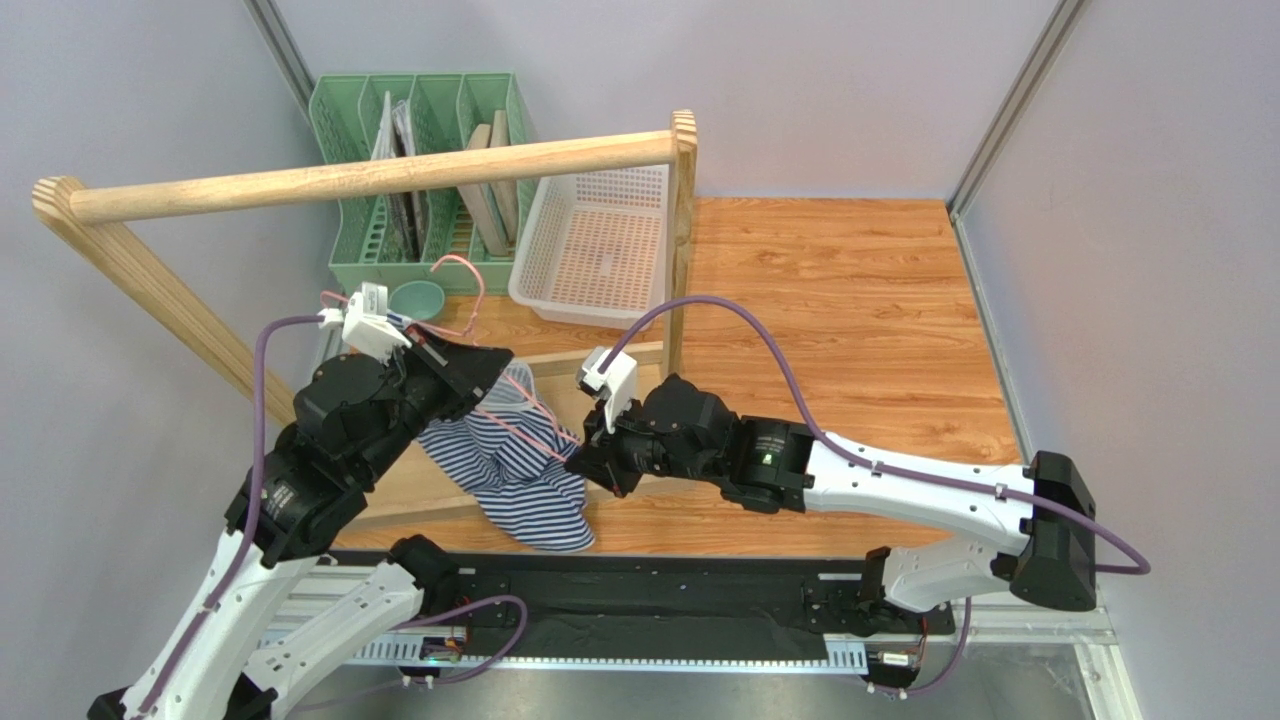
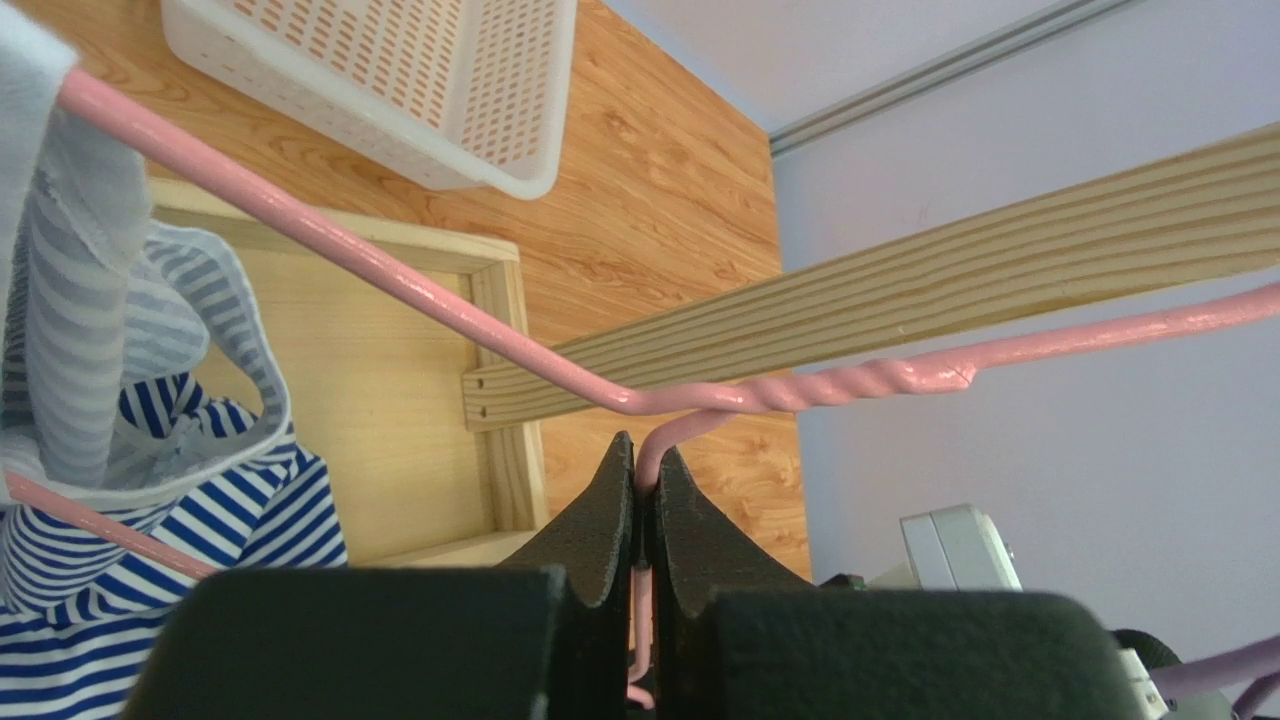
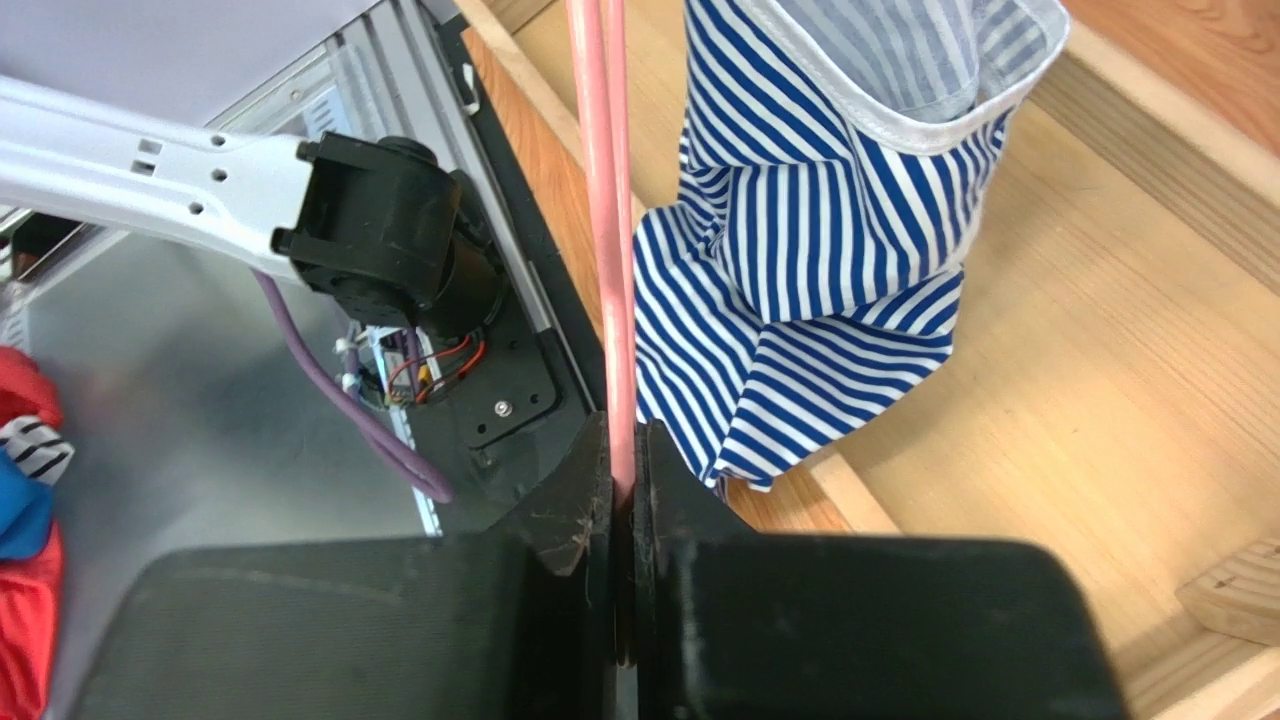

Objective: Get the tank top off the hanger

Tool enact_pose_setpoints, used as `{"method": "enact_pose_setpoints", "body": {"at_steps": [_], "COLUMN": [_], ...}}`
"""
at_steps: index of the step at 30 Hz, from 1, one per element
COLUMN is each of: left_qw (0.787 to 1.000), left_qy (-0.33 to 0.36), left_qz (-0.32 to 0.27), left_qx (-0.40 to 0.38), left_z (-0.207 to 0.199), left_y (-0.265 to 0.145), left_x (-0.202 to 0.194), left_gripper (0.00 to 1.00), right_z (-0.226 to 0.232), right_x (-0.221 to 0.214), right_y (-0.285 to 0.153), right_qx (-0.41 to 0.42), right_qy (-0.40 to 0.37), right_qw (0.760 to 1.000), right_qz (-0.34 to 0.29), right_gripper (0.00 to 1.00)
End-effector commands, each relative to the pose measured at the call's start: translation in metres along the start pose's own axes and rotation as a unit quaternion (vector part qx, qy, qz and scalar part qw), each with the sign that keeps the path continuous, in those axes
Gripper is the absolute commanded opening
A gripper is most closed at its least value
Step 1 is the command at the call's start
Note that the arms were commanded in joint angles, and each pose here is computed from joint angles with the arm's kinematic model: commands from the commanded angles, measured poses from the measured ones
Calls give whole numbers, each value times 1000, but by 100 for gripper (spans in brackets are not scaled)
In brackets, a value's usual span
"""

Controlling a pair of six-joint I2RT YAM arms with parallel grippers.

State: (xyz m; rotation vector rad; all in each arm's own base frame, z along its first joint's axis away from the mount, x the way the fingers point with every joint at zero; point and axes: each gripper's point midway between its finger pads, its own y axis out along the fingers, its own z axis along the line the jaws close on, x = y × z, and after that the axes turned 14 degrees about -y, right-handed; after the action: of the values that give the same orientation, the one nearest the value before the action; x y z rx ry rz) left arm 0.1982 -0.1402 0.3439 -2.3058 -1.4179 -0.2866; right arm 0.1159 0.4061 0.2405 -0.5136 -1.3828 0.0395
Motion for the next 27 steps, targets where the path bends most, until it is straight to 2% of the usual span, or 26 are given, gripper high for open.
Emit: {"method": "enact_pose_setpoints", "body": {"at_steps": [1, 4, 5, 8, 12, 15, 18, 21, 22, 27], "left_qw": [999, 998, 997, 995, 989, 986, 978, 967, 963, 941], "left_qy": [4, 33, 40, 73, 117, 164, 205, 249, 262, 329], "left_qz": [21, 31, 37, 46, 52, 4, -42, -56, -55, -39], "left_qx": [-36, -45, -47, -54, -73, -30, 16, 27, 29, 64], "left_z": [-13, -14, -13, -8, 1, 27, 47, 47, 43, 41], "left_y": [-6, -10, -13, -21, -39, -47, -53, -52, -47, -29], "left_x": [-6, -9, -11, -14, -16, 3, 24, 33, 35, 40], "left_gripper": [0, 23, 37, 54, 56, 52, 52, 56, 63, 69], "right_z": [-16, -25, -27, -31, -30, -23, -12, -7, -7, -1], "right_x": [34, 34, 30, 25, 14, 8, 7, 8, 7, 7], "right_y": [-9, -19, -20, -27, -36, -44, -54, -60, -60, -61], "right_qx": [-57, -85, -89, -101, -100, -77, -47, -32, -32, -15], "right_qy": [12, 32, 36, 47, 57, 62, 60, 58, 57, 59], "right_qw": [997, 994, 993, 992, 992, 994, 995, 996, 996, 996], "right_qz": [-55, -65, -63, -60, -55, -56, -61, -65, -64, -64], "right_gripper": [0, 0, 0, 0, 0, 0, 0, 0, 0, 0]}}
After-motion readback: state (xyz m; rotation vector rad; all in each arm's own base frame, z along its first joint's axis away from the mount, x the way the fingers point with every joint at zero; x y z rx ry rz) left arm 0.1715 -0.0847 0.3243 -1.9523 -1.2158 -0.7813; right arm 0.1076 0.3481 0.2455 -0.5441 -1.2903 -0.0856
